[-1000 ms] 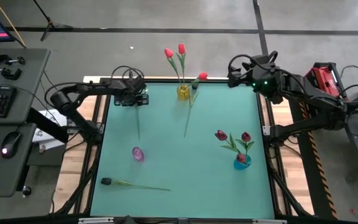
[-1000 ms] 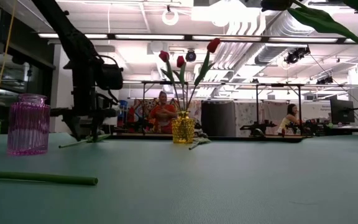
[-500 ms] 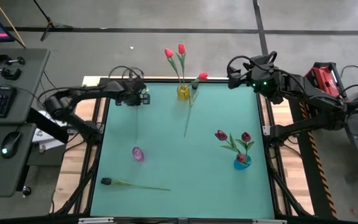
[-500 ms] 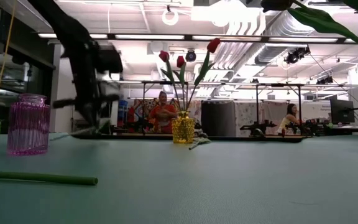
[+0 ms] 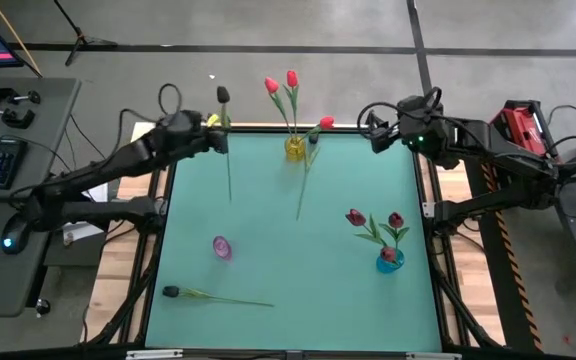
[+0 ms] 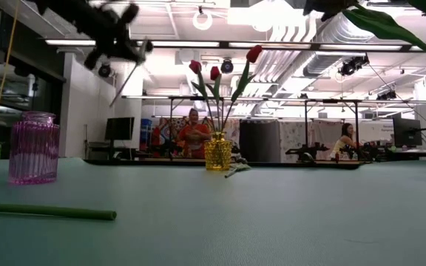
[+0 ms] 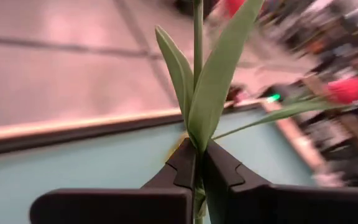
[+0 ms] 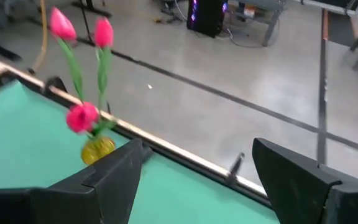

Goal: Sort flowers into vase by color
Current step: Put the top left black tulip into the violet vase

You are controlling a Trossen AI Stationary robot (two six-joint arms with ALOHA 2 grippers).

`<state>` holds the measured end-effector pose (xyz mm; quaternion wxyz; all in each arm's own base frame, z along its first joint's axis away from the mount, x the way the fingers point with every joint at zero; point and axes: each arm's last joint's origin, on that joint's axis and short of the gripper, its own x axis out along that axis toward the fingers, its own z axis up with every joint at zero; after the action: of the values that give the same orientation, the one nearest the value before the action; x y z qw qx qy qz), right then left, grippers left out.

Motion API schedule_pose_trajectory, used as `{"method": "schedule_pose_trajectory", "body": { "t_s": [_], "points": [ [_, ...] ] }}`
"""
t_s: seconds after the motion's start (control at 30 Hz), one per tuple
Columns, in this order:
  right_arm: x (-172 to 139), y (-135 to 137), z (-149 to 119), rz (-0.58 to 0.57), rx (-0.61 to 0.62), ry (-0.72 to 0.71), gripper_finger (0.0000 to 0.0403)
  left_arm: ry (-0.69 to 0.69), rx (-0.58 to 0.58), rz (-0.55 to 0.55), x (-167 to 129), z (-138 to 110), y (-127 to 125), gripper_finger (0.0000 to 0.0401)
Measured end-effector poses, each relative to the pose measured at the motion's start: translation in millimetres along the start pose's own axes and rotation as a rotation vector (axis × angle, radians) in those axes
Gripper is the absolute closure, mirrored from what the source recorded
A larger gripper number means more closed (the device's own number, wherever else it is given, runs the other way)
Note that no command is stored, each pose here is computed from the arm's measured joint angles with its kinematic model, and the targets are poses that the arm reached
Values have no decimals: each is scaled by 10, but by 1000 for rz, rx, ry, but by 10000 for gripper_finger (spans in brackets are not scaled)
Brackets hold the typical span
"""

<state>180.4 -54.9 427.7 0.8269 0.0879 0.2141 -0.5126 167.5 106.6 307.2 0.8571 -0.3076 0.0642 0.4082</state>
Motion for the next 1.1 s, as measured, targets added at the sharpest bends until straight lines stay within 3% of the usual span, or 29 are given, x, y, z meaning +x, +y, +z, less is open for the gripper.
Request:
{"method": "schedule_pose_trajectory", "body": {
  "t_s": [0.1, 0.3, 0.47, 0.53, 0.63, 0.8, 0.93, 1.1],
  "points": [
    [8, -19, -60, -20, -16, 38, 110, -50, -3, -112, -158, -2, -164, 401],
    [116, 28, -290, 33, 41, 137, 110, 4, 17, -334, -367, -221, -535, 401],
    [137, 121, -407, 166, 147, 219, 110, -49, 55, -592, -674, -325, -868, 401],
    [81, 182, -398, 239, 181, 216, 110, -63, 99, -645, -813, -367, -923, 401],
    [-41, 296, -356, 359, 229, 164, 110, -82, 180, -637, -1013, -435, -919, 401],
    [-237, 417, -299, 489, 322, 82, 110, -108, 323, -532, -1333, -529, -767, 401],
    [-323, 460, -309, 503, 391, 65, 110, -131, 370, -454, -1463, -680, -630, 401],
    [-366, 471, -324, 479, 408, 38, 110, -142, 395, -445, -1450, -969, -519, 401]
  ]
}}
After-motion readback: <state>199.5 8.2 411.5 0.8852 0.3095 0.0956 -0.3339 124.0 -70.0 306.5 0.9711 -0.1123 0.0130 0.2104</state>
